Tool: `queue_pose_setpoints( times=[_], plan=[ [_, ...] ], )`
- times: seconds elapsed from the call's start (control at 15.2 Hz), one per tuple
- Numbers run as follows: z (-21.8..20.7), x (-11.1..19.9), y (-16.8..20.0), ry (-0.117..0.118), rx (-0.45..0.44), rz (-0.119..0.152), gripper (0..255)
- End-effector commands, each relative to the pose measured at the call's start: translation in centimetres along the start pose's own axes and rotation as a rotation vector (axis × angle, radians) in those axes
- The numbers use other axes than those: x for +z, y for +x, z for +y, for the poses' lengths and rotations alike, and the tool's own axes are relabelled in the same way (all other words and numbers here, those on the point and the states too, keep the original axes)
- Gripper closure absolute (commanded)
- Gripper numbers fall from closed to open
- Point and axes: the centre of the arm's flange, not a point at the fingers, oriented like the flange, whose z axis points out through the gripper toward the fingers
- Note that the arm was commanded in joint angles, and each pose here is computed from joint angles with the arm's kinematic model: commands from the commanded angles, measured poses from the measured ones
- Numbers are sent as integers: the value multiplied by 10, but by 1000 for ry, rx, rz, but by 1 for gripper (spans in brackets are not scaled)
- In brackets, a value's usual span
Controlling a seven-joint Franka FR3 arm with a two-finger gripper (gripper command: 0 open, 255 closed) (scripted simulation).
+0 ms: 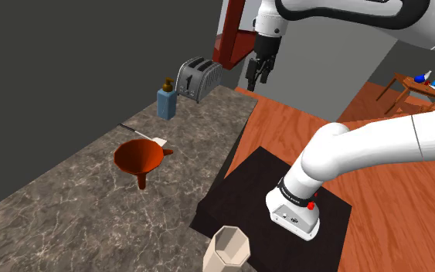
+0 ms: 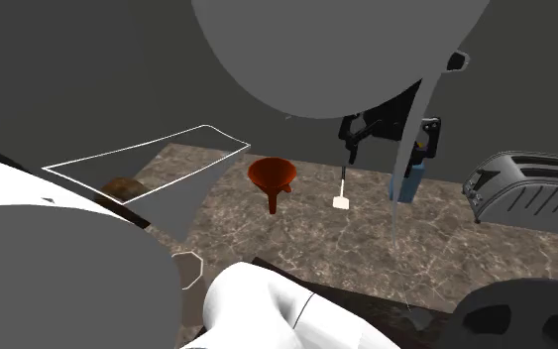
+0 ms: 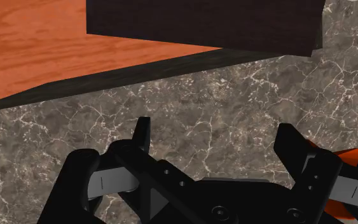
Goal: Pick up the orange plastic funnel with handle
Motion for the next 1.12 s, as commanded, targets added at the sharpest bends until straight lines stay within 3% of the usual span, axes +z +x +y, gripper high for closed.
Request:
queue_pose_setpoints(
  times=[0.0, 1.06],
  plan=[
    [0, 0, 0, 0, 0, 0, 0],
    [-82, 139, 97, 278, -26, 53, 0]
  ],
)
